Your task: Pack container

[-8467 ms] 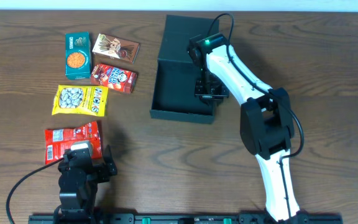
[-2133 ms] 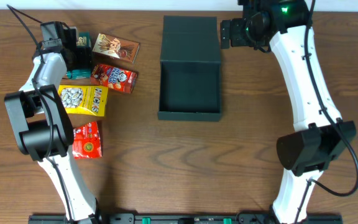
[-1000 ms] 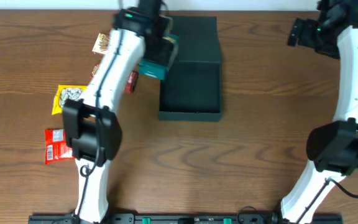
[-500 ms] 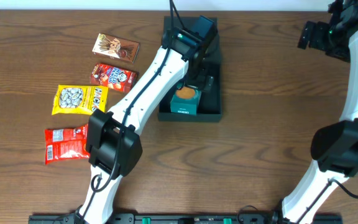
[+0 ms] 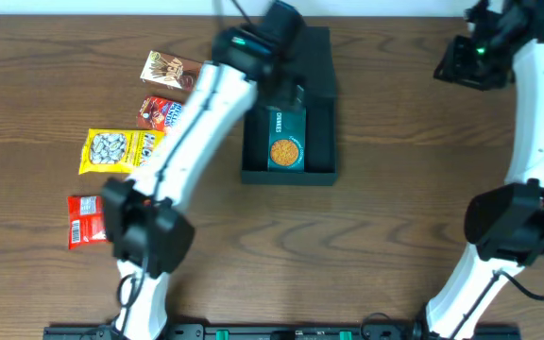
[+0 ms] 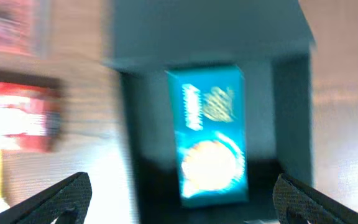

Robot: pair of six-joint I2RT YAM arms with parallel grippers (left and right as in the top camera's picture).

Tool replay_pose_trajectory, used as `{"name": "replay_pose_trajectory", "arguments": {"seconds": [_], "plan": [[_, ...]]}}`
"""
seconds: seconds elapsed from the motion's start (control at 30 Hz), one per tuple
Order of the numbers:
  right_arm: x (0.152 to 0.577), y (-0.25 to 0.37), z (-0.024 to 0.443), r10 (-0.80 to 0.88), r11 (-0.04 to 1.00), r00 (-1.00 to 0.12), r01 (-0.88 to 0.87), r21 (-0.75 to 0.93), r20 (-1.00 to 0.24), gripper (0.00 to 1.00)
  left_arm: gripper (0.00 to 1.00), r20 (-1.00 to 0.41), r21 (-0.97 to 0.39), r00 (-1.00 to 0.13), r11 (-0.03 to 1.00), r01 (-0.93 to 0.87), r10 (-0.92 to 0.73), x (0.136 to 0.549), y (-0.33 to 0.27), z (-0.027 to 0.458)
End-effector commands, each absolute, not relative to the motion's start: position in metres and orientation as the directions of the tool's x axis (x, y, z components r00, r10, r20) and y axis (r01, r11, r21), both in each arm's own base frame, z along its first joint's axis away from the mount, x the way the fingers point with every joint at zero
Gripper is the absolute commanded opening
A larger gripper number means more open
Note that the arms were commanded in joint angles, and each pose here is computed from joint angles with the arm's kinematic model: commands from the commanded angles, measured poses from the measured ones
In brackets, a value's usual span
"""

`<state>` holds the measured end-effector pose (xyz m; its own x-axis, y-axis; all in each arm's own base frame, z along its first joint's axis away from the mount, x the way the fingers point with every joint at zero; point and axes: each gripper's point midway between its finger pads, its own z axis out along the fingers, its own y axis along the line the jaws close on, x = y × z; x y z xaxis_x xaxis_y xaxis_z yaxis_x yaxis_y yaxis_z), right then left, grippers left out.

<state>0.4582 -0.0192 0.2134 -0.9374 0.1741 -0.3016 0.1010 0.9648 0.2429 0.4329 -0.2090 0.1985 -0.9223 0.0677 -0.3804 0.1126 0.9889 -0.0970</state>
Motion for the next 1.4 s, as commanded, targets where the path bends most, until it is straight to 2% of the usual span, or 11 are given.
{"name": "replay_pose_trajectory", "arguments": {"seconds": [0.0, 0.17, 0.3, 0.53, 0.9, 1.07, 1.2, 1.37], "plan": [[0.458, 0.041, 0.214, 0.054, 0.948, -0.951, -0.047, 0.316, -0.304, 0.02, 0.95, -0.504, -0.095, -0.86, 0.995, -0.03, -0.074, 0.451, -0.148, 0.252], [0.452, 0.13, 0.201, -0.121, 0.912, -0.939, -0.233, 0.337, -0.321, 0.01, 0.95, -0.518, -0.16, -0.82, 0.969, -0.187, -0.244, 0.461, -0.069, 0.272], [0.434, 0.201, 0.165, -0.263, 0.869, -0.918, -0.359, 0.341, -0.298, 0.01, 0.95, -0.486, -0.169, -0.801, 0.937, -0.307, -0.35, 0.461, -0.008, 0.267], [0.41, 0.261, 0.107, -0.34, 0.841, -0.911, -0.405, 0.358, -0.231, 0.02, 0.95, -0.483, -0.165, -0.769, 0.906, -0.39, -0.419, 0.459, 0.034, 0.267], [0.394, 0.289, 0.042, -0.404, 0.837, -0.904, -0.427, 0.343, -0.141, 0.02, 0.98, -0.487, -0.146, -0.784, 0.921, -0.361, -0.385, 0.458, 0.035, 0.267], [0.383, 0.278, 0.034, -0.406, 0.857, -0.911, -0.408, 0.315, -0.073, 0.02, 0.98, -0.482, -0.14, -0.79, 0.924, -0.357, -0.378, 0.456, 0.035, 0.266], [0.389, 0.248, 0.026, -0.377, 0.913, -0.925, -0.379, 0.152, -0.044, 0.02, 0.97, -0.484, -0.141, -0.789, 0.924, -0.356, -0.378, 0.457, 0.035, 0.266], [0.394, 0.258, 0.028, -0.366, 0.905, -0.928, -0.372, 0.205, -0.071, 0.02, 0.98, -0.484, -0.14, -0.789, 0.924, -0.356, -0.378, 0.457, 0.035, 0.266]]}}
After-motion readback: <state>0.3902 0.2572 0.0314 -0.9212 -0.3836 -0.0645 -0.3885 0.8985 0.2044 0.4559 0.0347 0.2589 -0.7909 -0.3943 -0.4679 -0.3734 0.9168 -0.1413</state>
